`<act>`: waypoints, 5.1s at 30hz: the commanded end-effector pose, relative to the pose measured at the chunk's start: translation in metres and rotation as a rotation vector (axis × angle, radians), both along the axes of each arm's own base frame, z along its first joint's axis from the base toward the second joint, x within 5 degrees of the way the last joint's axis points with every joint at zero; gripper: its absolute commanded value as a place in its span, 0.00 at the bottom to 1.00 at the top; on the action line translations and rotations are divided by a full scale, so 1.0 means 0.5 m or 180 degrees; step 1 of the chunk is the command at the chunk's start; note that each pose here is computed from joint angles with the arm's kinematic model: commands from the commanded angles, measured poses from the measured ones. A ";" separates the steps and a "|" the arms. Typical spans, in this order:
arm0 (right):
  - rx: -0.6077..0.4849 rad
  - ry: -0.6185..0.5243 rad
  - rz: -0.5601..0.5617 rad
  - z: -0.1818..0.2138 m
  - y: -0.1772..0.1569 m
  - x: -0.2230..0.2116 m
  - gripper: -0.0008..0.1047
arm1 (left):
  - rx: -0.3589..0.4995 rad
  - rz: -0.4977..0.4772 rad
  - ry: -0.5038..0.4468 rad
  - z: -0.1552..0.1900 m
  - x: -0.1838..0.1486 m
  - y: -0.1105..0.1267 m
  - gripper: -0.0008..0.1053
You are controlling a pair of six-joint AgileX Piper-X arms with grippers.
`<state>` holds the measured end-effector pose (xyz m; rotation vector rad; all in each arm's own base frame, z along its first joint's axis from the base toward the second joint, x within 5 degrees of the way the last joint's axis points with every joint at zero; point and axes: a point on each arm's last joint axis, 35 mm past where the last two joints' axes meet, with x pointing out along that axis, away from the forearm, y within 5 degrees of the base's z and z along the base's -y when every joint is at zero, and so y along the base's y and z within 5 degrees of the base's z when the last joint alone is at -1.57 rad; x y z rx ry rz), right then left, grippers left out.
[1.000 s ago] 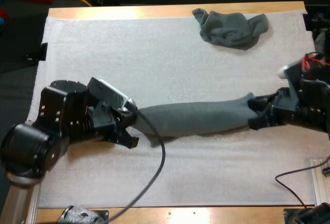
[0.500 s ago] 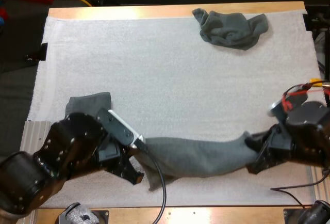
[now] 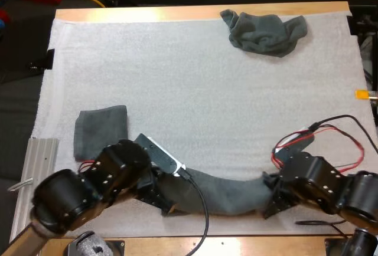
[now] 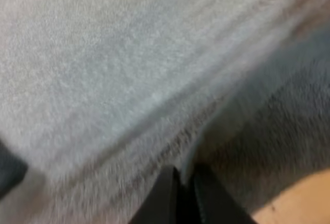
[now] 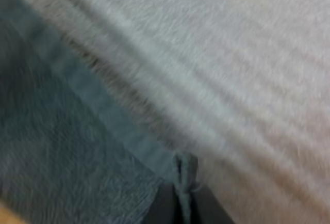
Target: Pick towel from pile, fold and stack
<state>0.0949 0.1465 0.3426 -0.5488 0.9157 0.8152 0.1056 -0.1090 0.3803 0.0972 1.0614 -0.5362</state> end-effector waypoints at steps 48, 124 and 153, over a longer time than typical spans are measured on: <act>-0.0458 -0.0978 -0.0850 -0.217 0.082 0.262 0.02 | 0.0604 0.0462 -0.0684 -0.242 0.239 -0.065 0.01; -0.0439 -0.0279 -0.1300 -0.112 -0.030 0.102 0.82 | -0.0395 0.0620 -0.0292 -0.071 0.060 0.036 0.66; -0.0370 0.0433 -0.1500 -0.107 -0.032 -0.036 0.82 | 0.0219 0.0578 0.0881 -0.105 -0.047 0.067 0.66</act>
